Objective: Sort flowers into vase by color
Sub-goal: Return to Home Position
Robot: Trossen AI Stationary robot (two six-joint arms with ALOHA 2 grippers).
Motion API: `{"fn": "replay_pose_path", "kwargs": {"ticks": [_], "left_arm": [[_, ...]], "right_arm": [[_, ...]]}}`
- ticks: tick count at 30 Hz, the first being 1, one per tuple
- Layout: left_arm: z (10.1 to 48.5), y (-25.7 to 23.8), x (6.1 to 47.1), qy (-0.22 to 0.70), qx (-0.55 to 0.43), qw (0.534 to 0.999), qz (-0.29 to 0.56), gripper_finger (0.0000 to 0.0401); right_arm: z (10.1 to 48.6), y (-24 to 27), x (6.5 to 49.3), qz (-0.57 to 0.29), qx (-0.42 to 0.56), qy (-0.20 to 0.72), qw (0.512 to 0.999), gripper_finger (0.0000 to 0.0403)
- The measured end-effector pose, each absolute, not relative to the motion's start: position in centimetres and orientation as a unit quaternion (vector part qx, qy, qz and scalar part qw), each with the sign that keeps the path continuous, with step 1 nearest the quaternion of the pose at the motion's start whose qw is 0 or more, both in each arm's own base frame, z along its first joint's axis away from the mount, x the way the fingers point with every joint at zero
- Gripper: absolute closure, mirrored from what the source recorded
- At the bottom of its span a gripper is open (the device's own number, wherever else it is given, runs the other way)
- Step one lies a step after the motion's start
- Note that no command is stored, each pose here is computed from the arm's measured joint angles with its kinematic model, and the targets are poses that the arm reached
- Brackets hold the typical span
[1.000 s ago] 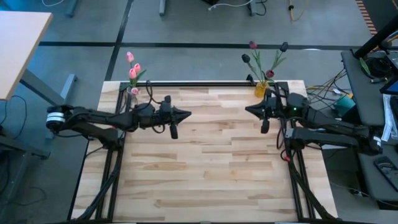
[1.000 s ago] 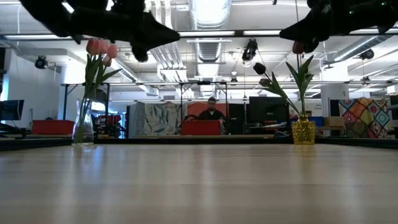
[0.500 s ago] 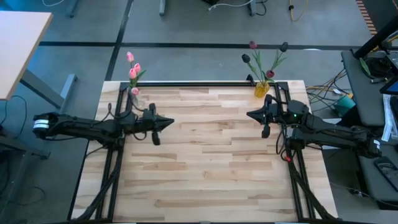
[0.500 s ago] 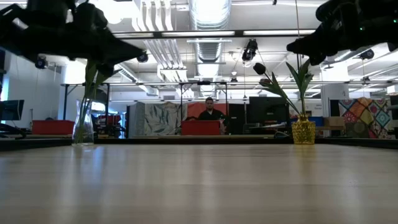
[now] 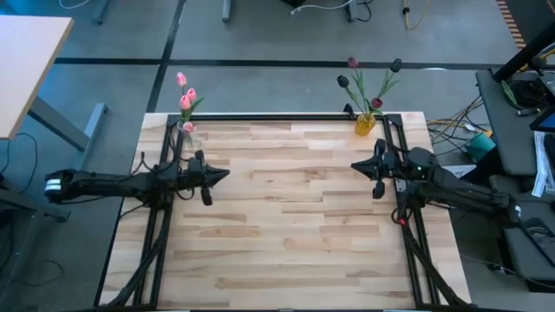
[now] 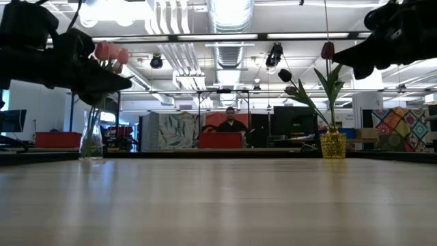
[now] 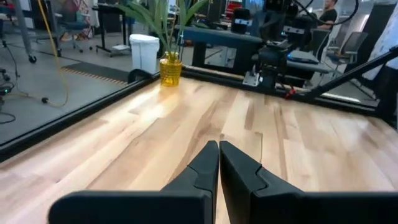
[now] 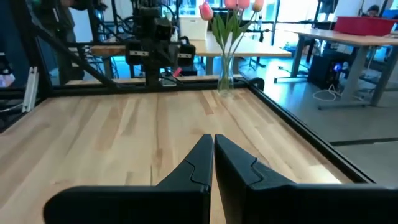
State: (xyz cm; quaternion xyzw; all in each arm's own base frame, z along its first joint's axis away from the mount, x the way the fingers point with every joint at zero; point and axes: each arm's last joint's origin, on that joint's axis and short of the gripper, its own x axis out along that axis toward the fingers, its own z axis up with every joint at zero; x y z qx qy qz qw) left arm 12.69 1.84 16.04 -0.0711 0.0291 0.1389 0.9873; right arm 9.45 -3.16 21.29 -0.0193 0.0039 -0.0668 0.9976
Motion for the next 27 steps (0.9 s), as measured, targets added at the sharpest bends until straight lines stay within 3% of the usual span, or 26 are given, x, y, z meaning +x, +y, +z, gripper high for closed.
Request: {"fn": "replay_pose_path", "kwargs": {"ticks": [10,14,18,27], "left_arm": [[15.8,1.7,10.7,0.044,-0.083,0.983,0.158,0.0401],[16.7,1.6,9.9,-0.009,-0.071,0.986,0.150,0.0401],[17.2,1.6,9.5,-0.040,-0.049,0.986,0.154,0.0401],[16.9,2.0,9.7,-0.014,-0.025,0.976,0.217,0.0401]], "right_arm": [[19.3,-2.8,8.7,-0.065,-0.015,-0.030,0.997,0.0394],[18.1,-3.0,9.1,-0.063,-0.009,-0.074,0.995,0.0394],[18.0,-3.1,9.0,-0.082,-0.014,-0.068,0.994,0.0394],[17.9,-3.5,9.0,-0.148,-0.040,-0.057,0.987,0.0393]]}}
